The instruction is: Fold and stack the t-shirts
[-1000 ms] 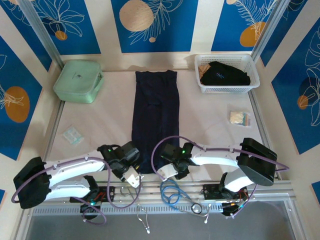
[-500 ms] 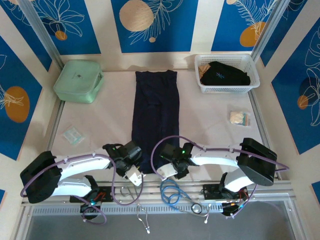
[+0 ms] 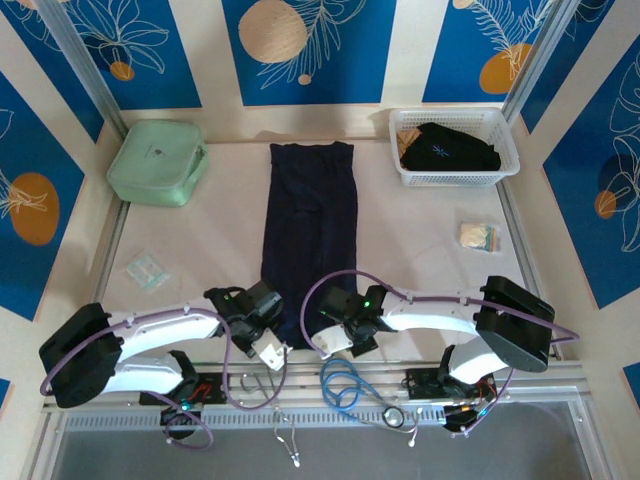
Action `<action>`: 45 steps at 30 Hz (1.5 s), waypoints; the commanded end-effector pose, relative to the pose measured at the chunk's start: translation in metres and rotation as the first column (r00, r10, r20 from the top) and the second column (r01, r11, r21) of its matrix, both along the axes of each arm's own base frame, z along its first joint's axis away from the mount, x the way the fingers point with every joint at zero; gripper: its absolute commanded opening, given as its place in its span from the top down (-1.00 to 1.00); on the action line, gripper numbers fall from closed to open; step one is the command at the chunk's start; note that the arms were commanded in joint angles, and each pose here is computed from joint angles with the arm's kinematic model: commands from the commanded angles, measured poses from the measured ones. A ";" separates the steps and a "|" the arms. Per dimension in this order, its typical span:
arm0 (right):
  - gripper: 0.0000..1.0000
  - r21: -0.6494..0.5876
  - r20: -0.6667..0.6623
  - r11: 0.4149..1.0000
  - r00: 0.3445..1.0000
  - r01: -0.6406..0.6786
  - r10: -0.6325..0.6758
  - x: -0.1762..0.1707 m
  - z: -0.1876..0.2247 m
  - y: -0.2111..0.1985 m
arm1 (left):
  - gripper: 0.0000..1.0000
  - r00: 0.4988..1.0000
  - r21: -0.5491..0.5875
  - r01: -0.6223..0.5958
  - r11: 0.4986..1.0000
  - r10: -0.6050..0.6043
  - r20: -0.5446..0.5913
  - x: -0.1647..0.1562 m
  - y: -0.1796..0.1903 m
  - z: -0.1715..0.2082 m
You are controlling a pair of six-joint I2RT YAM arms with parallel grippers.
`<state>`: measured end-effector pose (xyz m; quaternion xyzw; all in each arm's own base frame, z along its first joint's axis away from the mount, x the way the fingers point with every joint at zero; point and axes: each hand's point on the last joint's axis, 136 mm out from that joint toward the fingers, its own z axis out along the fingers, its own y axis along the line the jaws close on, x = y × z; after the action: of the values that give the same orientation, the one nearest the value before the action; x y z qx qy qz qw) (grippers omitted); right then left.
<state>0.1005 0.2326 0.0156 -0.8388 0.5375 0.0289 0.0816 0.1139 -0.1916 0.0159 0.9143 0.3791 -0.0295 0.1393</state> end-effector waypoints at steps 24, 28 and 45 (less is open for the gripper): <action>1.00 0.273 0.075 0.956 0.988 0.111 -0.136 0.006 0.105 -0.013 | 1.00 0.979 -0.109 -0.100 0.989 0.118 0.169 0.023 0.002 0.088; 1.00 0.336 0.107 0.928 0.972 0.163 -0.209 0.046 0.130 -0.011 | 1.00 0.954 -0.183 -0.151 0.971 0.191 0.231 0.063 -0.006 0.120; 1.00 0.459 0.127 0.829 0.900 0.320 -0.418 0.206 0.173 -0.023 | 1.00 0.846 -0.401 -0.302 0.865 0.437 0.305 0.231 -0.023 0.175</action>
<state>0.2883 0.2033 0.1802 -0.6758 0.6709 0.0281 0.3039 0.3175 -0.2057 0.1692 0.7876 0.5141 0.1052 0.3229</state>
